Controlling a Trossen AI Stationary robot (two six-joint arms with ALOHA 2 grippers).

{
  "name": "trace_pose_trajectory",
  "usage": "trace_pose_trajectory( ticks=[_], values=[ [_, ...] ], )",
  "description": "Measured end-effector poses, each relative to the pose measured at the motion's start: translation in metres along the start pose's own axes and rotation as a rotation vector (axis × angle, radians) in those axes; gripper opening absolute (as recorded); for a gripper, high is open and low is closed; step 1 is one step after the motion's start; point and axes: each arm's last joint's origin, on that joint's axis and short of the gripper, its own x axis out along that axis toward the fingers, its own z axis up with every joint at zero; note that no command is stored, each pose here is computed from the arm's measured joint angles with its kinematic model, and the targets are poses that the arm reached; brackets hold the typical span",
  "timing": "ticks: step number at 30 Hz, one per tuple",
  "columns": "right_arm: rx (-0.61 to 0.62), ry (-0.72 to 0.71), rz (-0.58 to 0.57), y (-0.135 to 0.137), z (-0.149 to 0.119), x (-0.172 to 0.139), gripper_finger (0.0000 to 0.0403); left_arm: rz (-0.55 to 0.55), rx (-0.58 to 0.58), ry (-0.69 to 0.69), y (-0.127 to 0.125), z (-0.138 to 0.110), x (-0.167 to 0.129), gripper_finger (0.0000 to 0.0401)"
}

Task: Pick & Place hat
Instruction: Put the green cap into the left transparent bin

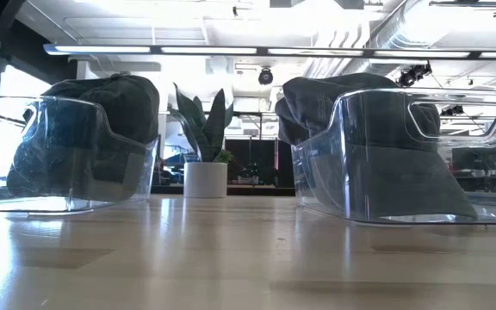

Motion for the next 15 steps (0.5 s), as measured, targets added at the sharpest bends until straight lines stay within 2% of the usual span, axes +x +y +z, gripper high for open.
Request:
trace_pose_trajectory(
  ticks=[4,7,12,15],
  values=[
    [0.063,0.043,0.046,-0.015,0.005,0.006,0.0003,-0.007,-0.014,0.022,0.024,-0.020,0.013,0.0291],
    [0.088,0.070,0.094,-0.022,0.011,0.010,0.0003,-0.021,0.012,0.018,0.028,-0.023,0.020,0.0322],
    [0.117,0.099,0.133,-0.029,0.017,0.011,0.0002,-0.151,-0.035,0.135,0.024,-0.036,0.036,0.0333],
    [0.165,0.105,0.110,-0.032,0.014,0.007,0.0003,-0.227,0.035,0.168,0.014,-0.040,0.049,0.0327]
  ],
)
